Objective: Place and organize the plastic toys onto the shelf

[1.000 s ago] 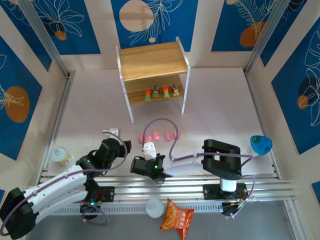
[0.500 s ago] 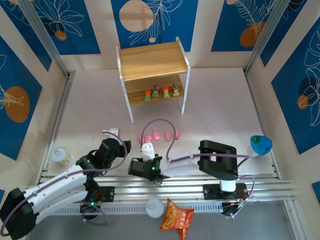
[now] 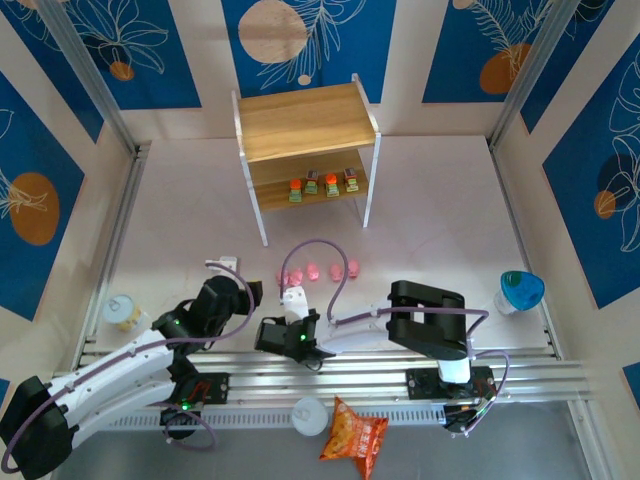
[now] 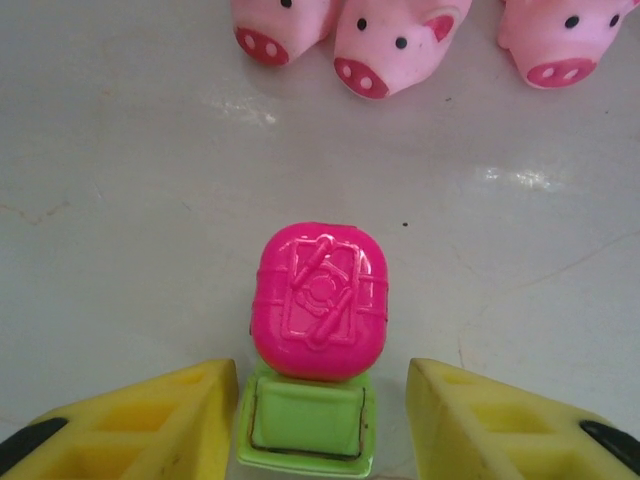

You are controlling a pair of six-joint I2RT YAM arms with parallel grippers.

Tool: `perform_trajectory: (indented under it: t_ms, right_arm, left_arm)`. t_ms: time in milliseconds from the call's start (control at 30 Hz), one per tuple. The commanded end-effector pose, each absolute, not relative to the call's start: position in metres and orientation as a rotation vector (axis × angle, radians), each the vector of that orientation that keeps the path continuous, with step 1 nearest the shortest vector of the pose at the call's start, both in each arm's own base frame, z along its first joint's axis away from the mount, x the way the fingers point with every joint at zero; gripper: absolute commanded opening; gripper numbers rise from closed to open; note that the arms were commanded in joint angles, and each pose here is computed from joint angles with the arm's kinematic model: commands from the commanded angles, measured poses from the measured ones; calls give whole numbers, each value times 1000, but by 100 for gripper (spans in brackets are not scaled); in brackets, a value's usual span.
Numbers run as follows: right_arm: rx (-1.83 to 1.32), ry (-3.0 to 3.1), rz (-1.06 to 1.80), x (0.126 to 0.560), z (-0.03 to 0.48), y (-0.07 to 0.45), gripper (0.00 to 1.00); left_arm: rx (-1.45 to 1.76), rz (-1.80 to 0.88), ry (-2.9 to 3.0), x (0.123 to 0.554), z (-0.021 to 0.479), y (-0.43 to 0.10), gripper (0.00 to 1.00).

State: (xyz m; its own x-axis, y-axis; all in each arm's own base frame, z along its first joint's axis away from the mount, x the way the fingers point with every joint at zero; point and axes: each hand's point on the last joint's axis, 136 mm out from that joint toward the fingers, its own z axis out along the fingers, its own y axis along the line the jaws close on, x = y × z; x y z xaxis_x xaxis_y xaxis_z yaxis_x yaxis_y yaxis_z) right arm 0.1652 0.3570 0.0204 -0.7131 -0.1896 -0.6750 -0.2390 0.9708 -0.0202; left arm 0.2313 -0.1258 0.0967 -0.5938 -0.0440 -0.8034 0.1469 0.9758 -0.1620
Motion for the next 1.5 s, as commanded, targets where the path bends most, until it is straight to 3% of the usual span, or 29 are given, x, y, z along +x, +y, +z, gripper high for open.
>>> perform_trajectory:
  t_ms: [0,200,667,1100,1467]
  right_arm:
    - [-241,2363,89,172,25,359,47]
    - [-228,2368,79,174,23,356,45]
    - [-213,2362,74,177,27,351,26]
    - [-240,2290,113,189,72,351,25]
    - [-313,2201,161,225,126,368,25]
  left_arm:
    - [59,-267,2201,231,92,-124,76]
    - [58,-268,2204,231,91,-124,75]
    - [60,-272,2207,232,91,-124,76]
    - [67,-281,2209,232,90,-126,76]
    - [65,-307,2217,231,87,-129,76]
